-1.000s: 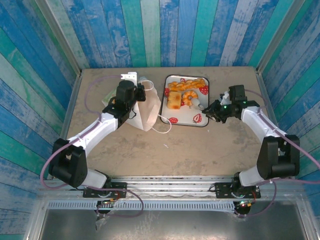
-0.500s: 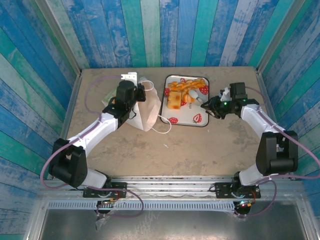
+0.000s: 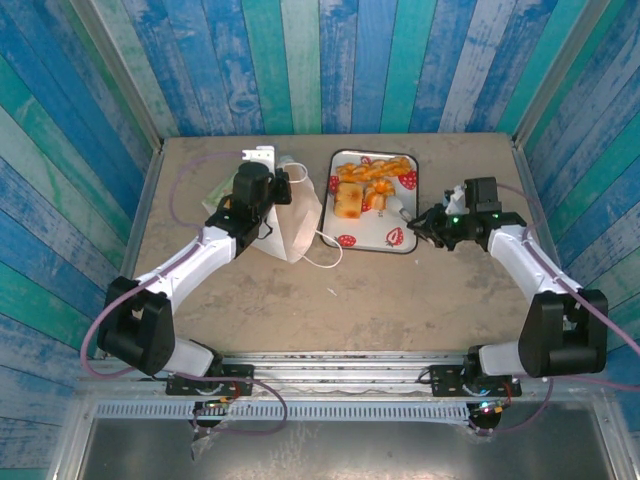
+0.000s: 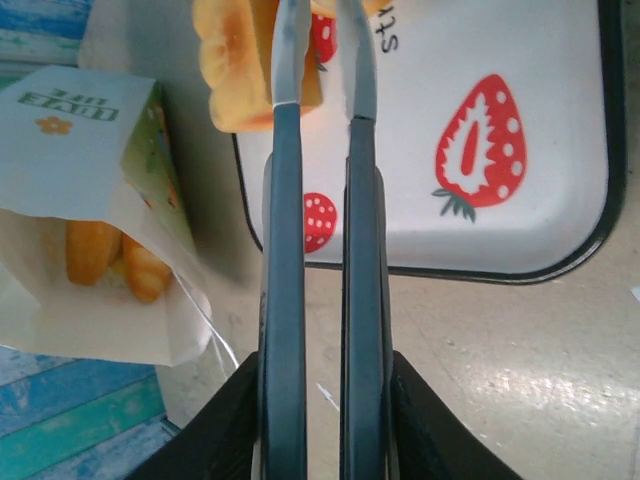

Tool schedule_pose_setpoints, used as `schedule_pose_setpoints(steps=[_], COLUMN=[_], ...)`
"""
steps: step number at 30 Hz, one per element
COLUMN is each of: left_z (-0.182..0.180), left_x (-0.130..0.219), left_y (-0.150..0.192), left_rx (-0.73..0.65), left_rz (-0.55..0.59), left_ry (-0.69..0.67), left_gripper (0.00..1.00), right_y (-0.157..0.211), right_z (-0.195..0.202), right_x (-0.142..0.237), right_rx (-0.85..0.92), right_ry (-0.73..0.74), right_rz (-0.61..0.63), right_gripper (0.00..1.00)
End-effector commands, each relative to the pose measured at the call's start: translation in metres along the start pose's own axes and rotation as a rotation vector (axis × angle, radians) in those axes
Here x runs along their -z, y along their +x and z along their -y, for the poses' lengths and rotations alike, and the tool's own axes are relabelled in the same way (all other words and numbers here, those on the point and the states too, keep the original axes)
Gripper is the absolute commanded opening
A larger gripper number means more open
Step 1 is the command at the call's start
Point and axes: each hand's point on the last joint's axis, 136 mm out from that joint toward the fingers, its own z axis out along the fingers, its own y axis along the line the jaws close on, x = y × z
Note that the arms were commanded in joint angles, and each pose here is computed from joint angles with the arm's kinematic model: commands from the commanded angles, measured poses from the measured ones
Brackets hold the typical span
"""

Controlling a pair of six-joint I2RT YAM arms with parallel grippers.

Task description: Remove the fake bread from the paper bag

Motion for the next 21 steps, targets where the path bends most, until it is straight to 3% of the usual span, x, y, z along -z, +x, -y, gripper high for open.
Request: schedule_pose_setpoints(steps=[1, 10, 21], left_z=[0.001, 0.002, 0.005], left_x=[0.004, 0.003, 0.002], left_y=[-0.008, -0.008, -0.01], left_rx=[0.002, 0.007, 0.007], left_rz=[0.034, 0.034, 0.034], left_ry=[0.005, 0.011, 0.025], left_gripper=[0.0, 0.0, 0.0], right_y=[0.001, 0.0, -0.015], right_z=[0.004, 0.016, 0.01], right_x=[0.005, -0.01, -0.026], right_rx=[0.01, -0.011, 0.003], right_ry=[0.02, 0.025, 0.014], right_rz=[0.021, 0.006, 0.01], right_gripper=[0.24, 0.19, 0.18])
